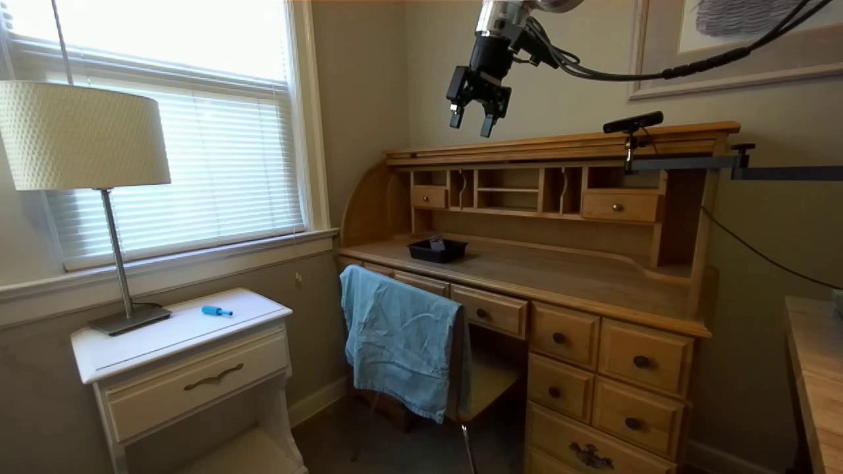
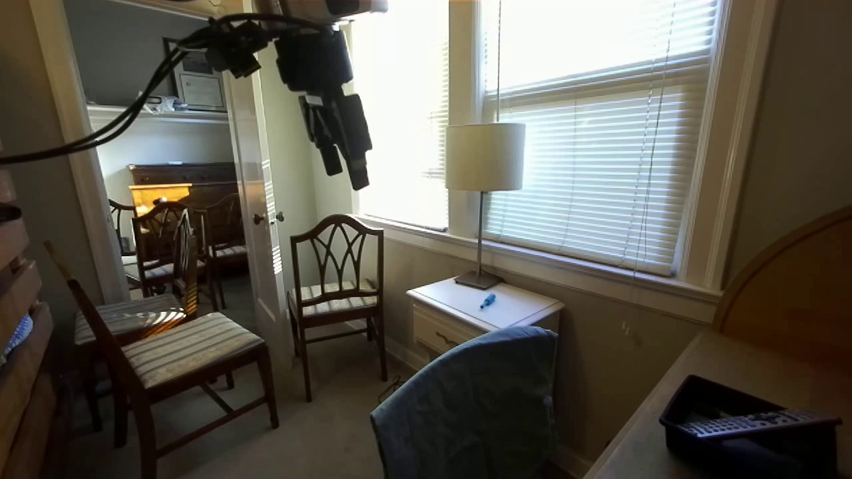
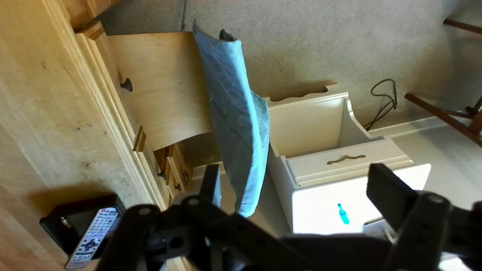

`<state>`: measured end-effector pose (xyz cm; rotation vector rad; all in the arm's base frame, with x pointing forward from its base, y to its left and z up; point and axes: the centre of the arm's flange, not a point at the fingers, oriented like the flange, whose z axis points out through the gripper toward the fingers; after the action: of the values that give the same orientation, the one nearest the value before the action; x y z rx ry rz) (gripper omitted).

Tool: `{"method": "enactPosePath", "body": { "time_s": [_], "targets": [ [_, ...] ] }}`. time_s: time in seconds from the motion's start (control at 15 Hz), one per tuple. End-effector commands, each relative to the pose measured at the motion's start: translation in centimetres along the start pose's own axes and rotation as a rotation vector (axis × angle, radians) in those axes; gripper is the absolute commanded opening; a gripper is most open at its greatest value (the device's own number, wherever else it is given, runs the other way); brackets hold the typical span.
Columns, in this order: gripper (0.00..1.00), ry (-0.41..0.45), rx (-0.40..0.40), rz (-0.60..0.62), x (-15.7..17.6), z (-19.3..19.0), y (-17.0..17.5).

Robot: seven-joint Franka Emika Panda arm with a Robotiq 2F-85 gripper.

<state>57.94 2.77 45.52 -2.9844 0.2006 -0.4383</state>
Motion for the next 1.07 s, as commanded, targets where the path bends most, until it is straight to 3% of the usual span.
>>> {"method": "enactPosePath", "body": {
  "time_s": [0.0,0.27,0.6,1.0],
  "targets": [
    [1.00,0.001,0.000,0.000,0.0,-0.1,0.0],
    [1.00,-0.058,-0.096,0.128,3.4,4.8,-0.7],
    [1.00,-0.148,-0.209,0.131,7.0,12.7,-0.4],
    [1.00,-0.256,-0.235,0.157,10.8,19.9,-1.5]
  ]
}}
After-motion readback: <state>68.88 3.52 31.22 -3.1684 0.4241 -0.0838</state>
